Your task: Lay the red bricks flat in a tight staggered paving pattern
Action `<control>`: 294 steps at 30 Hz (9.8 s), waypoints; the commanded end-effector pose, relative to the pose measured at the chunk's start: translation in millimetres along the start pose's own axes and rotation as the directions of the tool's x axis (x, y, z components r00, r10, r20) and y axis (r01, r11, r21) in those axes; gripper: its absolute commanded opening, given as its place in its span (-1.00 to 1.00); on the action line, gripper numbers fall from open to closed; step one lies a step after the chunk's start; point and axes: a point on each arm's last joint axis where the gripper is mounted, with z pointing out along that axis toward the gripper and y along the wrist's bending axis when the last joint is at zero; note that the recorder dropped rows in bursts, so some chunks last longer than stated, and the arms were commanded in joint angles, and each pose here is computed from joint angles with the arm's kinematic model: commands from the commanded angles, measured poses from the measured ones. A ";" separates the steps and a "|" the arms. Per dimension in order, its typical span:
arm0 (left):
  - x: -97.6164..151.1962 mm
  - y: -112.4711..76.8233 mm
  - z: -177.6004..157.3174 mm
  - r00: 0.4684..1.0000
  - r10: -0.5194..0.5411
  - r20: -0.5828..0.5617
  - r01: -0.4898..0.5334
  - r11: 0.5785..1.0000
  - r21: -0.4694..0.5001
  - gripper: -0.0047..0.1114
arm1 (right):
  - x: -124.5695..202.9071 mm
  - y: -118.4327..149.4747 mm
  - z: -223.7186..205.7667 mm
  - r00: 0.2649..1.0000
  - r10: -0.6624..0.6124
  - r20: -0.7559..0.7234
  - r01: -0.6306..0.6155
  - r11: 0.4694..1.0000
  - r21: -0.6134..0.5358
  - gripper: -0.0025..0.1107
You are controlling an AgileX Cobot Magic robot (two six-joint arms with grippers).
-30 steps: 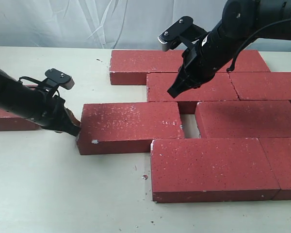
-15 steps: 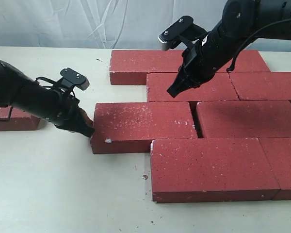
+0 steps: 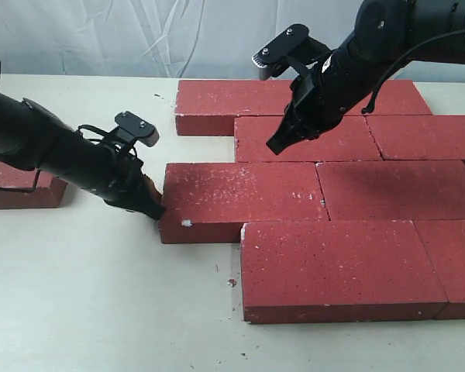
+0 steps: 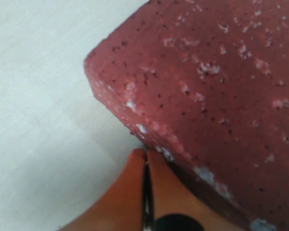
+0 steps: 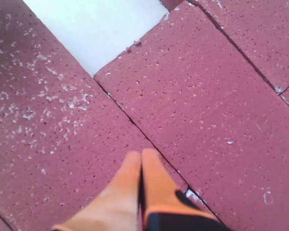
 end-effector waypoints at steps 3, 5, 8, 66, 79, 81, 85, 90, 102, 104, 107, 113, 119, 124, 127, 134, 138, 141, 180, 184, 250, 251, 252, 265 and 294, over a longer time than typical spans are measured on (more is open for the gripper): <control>2.6 6.5 -2.9 0.999 -0.044 -0.016 0.044 0.999 -0.022 -0.92 | 0.4 -1.5 -3.2 1.000 0.007 0.011 -0.007 1.000 0.008 -0.97; 5.5 15.3 -6.5 0.998 -0.060 -0.016 0.060 0.997 -0.045 -0.92 | 0.3 -1.4 -3.2 1.000 0.010 0.012 -0.010 1.000 0.006 -0.97; 7.8 23.0 -10.2 0.996 -0.084 -0.008 0.083 0.995 -0.056 -0.92 | -0.8 -1.0 -3.2 0.999 0.024 0.025 -0.024 1.000 0.002 -0.97; 112.3 162.9 -160.3 0.711 -0.596 0.373 0.694 0.513 -0.505 -0.92 | -5.5 -1.4 10.1 0.992 0.087 0.089 -0.086 0.996 -0.017 -0.97; 58.0 122.7 -115.5 0.858 -0.449 0.250 0.512 0.715 -0.476 -0.92 | -5.7 -1.5 10.1 0.992 0.087 0.091 -0.086 0.996 -0.015 -0.97; 51.6 115.8 -109.4 0.872 -0.429 0.235 0.488 0.737 -0.468 -0.92 | -5.7 -1.5 10.1 0.992 0.087 0.091 -0.086 0.996 -0.015 -0.97; 43.4 108.7 -103.1 0.888 -0.397 0.233 0.460 0.753 -0.471 -0.92 | -5.8 -1.5 10.0 0.992 0.089 0.092 -0.088 0.996 -0.016 -0.97; 38.3 107.8 -105.3 0.877 -0.398 0.271 0.481 0.737 -0.474 -0.92 | -6.2 -1.5 10.0 0.991 0.093 0.096 -0.092 0.996 -0.016 -0.97; 38.9 111.2 -167.3 0.893 -0.290 0.345 0.444 0.695 -0.565 -0.92 | -15.4 17.3 11.3 0.989 0.081 0.126 -0.072 0.995 -0.072 -0.97; 51.8 125.3 -176.9 0.852 -0.318 0.416 0.520 0.608 -0.600 -0.92 | -20.8 28.1 12.1 0.989 0.038 0.145 -0.027 0.996 -0.081 -0.97; 71.4 142.2 -177.3 0.785 -0.387 0.484 0.619 0.504 -0.602 -0.92 | -28.4 45.3 14.7 0.984 -0.026 0.174 0.043 0.995 -0.091 -0.97; 88.2 159.7 -153.7 0.780 -0.440 0.445 0.623 0.478 -0.619 -0.92 | -36.0 70.0 30.3 0.973 -0.116 0.201 0.134 0.988 -0.081 -0.97; 90.0 167.3 -136.5 0.758 -0.509 0.408 0.648 0.508 -0.567 -0.92 | -39.1 80.1 34.3 0.967 -0.140 0.211 0.160 0.984 -0.080 -0.97; 84.6 164.8 -134.1 0.757 -0.536 0.373 0.650 0.557 -0.517 -0.92 | -38.9 80.0 34.4 0.967 -0.148 0.209 0.167 0.983 -0.077 -0.97; 83.3 162.3 -132.5 0.762 -0.547 0.347 0.644 0.584 -0.494 -0.92 | -38.9 79.9 34.4 0.966 -0.152 0.208 0.171 0.982 -0.075 -0.97; 82.9 155.8 -128.8 0.777 -0.560 0.287 0.626 0.637 -0.450 -0.92 | -39.0 79.7 34.4 0.966 -0.153 0.209 0.172 0.982 -0.073 -0.97; 81.3 151.6 -128.4 0.791 -0.557 0.252 0.608 0.672 -0.423 -0.92 | -39.1 79.6 34.4 0.965 -0.153 0.211 0.172 0.983 -0.071 -0.97; 78.5 150.0 -131.0 0.796 -0.551 0.248 0.602 0.683 -0.413 -0.92 | -39.1 79.6 34.4 0.965 -0.153 0.211 0.172 0.983 -0.071 -0.97; 61.2 154.2 -114.5 0.811 -0.512 0.283 0.585 0.700 -0.410 -0.92 | -124.6 60.4 170.1 0.991 0.106 0.087 -0.088 0.978 -0.190 -0.97; 53.7 149.3 -109.7 0.829 -0.482 0.285 0.559 0.728 -0.397 -0.92 | -125.0 60.3 170.1 0.990 0.106 0.092 -0.087 0.978 -0.189 -0.97; 42.1 144.2 -105.6 0.859 -0.404 0.313 0.502 0.783 -0.367 -0.92 | -114.4 31.5 145.8 0.991 -0.074 -0.108 0.085 0.991 0.101 -0.97; 42.1 144.2 -105.6 0.861 -0.402 0.312 0.500 0.784 -0.368 -0.92 | -114.9 29.9 142.6 0.991 -0.075 -0.115 0.089 0.989 0.116 -0.97; 42.1 144.2 -105.6 0.861 -0.402 0.312 0.500 0.784 -0.368 -0.92 | -115.3 27.6 139.1 0.990 -0.075 -0.123 0.092 0.986 0.138 -0.97; 39.4 143.7 -116.9 0.857 -0.392 0.335 0.503 0.780 -0.372 -0.92 | -116.1 24.2 72.1 0.969 -0.051 -0.243 0.091 0.984 0.156 -0.97; 36.8 138.9 -119.5 0.867 -0.376 0.326 0.481 0.804 -0.350 -0.92 | 39.0 -9.7 -50.5 0.986 0.116 0.118 -0.143 0.956 0.255 -0.97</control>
